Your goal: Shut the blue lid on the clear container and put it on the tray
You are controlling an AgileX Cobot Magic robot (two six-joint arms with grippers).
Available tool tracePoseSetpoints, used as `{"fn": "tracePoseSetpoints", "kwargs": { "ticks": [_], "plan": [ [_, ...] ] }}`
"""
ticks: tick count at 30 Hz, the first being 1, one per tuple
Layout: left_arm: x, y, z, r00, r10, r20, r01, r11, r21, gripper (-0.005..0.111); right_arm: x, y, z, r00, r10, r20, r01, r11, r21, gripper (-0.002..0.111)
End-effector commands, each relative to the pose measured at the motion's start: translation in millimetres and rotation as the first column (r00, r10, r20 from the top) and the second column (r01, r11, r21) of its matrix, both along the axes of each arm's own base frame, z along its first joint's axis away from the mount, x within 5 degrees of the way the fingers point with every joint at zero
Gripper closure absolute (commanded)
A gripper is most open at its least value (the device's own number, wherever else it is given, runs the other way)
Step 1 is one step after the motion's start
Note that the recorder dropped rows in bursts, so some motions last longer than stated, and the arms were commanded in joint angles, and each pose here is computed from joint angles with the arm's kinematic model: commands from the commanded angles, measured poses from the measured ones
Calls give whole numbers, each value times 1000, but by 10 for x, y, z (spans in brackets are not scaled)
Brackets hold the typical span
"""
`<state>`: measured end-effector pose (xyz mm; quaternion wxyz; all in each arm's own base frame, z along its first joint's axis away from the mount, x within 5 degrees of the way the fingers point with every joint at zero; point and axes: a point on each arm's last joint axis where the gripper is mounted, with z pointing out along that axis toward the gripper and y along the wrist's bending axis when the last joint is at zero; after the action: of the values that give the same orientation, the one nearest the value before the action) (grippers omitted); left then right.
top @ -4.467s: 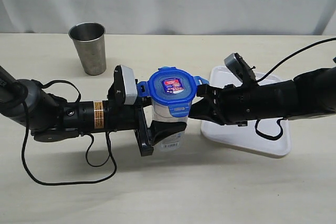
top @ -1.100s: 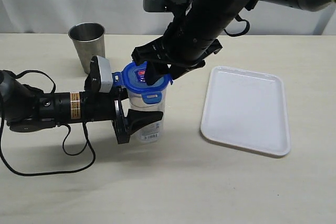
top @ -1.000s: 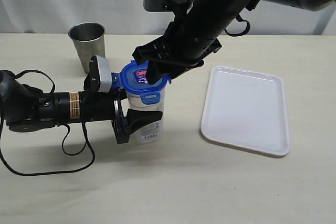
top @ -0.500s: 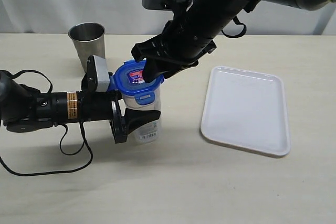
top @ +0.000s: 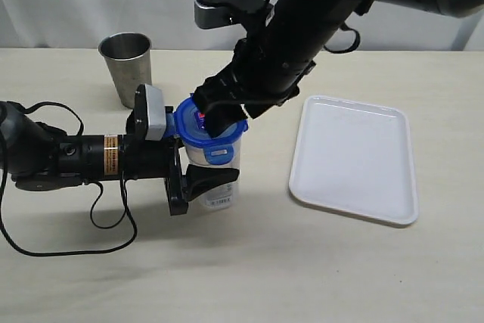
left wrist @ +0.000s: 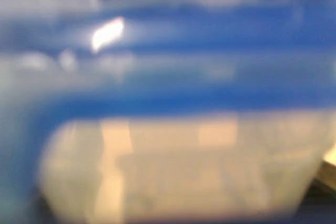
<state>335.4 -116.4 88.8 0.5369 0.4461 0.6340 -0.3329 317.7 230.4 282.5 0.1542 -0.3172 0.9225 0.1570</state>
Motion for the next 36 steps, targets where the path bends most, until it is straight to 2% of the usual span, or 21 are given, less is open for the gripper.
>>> {"fn": "tracePoseSetpoints", "kwargs": {
  "ticks": [1,3,5,6,8,9,10,14,18,22,27,30,36],
  "plan": [
    [37,-7,67,1000,17,14,-17,999,-33,107,-103,-189,411,981,8,194,3,998,-60,42],
    [38,-6,67,1000,19,14,-19,999,-34,107,-154,-258,580,965,8,263,8,998,-58,42],
    [38,-6,67,1000,19,14,-19,999,-34,107,-231,-296,740,943,56,327,-41,998,-53,42],
    [38,-6,67,1000,19,14,-19,999,-34,107,-309,-278,807,923,149,354,-132,989,-71,43],
    [38,-6,67,1000,19,14,-19,999,-34,107,-490,-205,870,853,371,368,-344,929,-139,46],
    [38,-6,67,1000,19,14,-19,999,-34,107,-583,-125,861,813,458,360,-422,889,-178,49],
    [38,-6,67,1000,19,14,-19,999,-34,107,-633,-77,855,792,495,358,-449,869,-207,51],
    [33,-8,65,1000,12,14,-12,999,-31,107,-737,112,710,742,562,365,-451,822,-348,52],
    [27,-10,63,1000,5,14,-5,1000,-28,107,-808,281,377,649,665,368,-477,734,-484,52],
    [26,-11,63,1000,4,14,-4,1000,-28,107,-825,334,166,574,696,431,-402,698,-593,53],
    [26,-11,63,1000,4,14,-4,1000,-28,107,-817,334,-67,563,713,418,-393,676,-623,69],
    [26,-11,63,1000,4,14,-4,1000,-28,107,-812,353,-168,562,724,401,-409,664,-626,69],
    [26,-11,63,1000,4,14,-4,1000,-28,107,-849,342,-128,559,728,398,-427,664,-614,69]
  ]
}}
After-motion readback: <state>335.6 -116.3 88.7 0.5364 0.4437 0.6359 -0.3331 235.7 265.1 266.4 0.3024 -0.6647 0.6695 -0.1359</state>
